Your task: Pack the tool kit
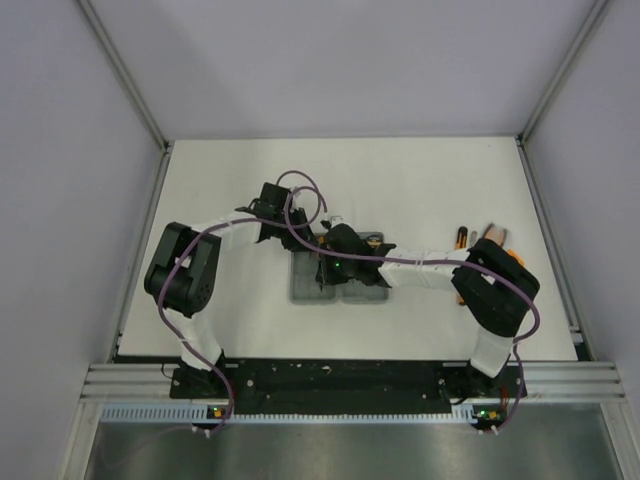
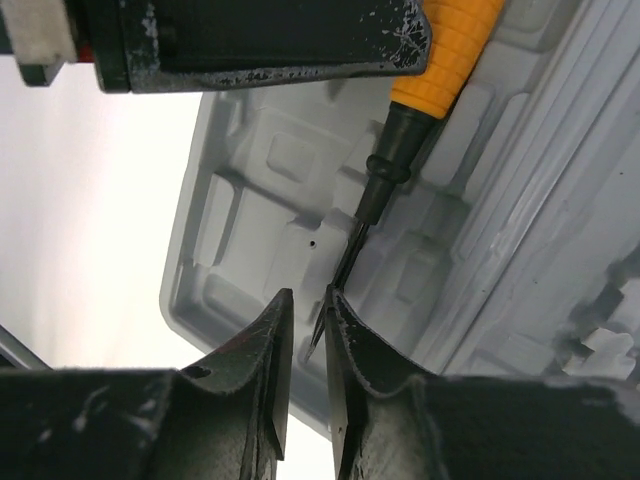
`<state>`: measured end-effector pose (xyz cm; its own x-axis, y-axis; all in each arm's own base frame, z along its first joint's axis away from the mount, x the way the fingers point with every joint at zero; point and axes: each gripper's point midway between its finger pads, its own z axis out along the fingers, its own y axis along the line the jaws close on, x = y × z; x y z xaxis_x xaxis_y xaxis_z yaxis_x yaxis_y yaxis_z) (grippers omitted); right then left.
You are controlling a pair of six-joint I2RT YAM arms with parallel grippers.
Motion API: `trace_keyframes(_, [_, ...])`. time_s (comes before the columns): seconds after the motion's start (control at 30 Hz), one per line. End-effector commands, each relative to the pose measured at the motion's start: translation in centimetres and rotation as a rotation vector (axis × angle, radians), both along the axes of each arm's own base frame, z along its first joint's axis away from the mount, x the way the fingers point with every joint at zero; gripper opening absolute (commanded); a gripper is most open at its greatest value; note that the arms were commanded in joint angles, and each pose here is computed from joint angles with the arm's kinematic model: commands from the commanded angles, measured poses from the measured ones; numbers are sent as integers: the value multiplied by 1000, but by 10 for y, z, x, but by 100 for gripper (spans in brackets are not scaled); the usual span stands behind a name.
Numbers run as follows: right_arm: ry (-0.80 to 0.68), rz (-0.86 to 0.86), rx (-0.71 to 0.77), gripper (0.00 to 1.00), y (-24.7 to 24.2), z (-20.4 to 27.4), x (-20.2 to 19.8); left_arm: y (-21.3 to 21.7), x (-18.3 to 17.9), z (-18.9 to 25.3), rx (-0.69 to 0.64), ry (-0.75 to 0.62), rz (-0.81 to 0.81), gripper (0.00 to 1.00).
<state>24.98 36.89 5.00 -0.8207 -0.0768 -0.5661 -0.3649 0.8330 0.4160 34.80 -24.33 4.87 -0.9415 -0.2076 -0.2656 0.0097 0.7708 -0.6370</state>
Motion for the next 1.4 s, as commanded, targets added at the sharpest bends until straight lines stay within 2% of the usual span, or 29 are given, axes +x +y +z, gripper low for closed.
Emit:
trace_keyframes(0.0, [8, 22, 28, 15, 13, 2, -6, 1, 8, -2, 40, -25, -4, 20])
trace_keyframes(0.2, [43, 9, 1, 5, 6, -6, -12, 3, 4, -10, 60, -7, -8, 20])
trace_keyframes(0.4, [72, 1, -22, 1, 0, -15, -17, 2, 3, -12, 74, -5, -15, 24])
trace_keyframes(0.63, [0, 4, 43, 3, 5, 18, -10, 2, 2, -8, 76, -11, -22, 33])
trace_keyframes(0.83, [-91, -67, 56, 7, -13, 60, -2, -5, 0, 9, 34, -30, -39, 36])
trace_keyframes(1.03, [-42, -47, 2, 15, -14, 40, -7, -10, 4, 14, 17, -37, -36, 37])
trace_keyframes(1.17, [-14, -30, -33, 15, -12, 23, -10, -11, 4, 9, 22, -22, -23, 37])
trace_keyframes(1.37, [18, -10, -39, 14, -4, 11, -16, -12, -1, -4, 33, 11, -22, 31])
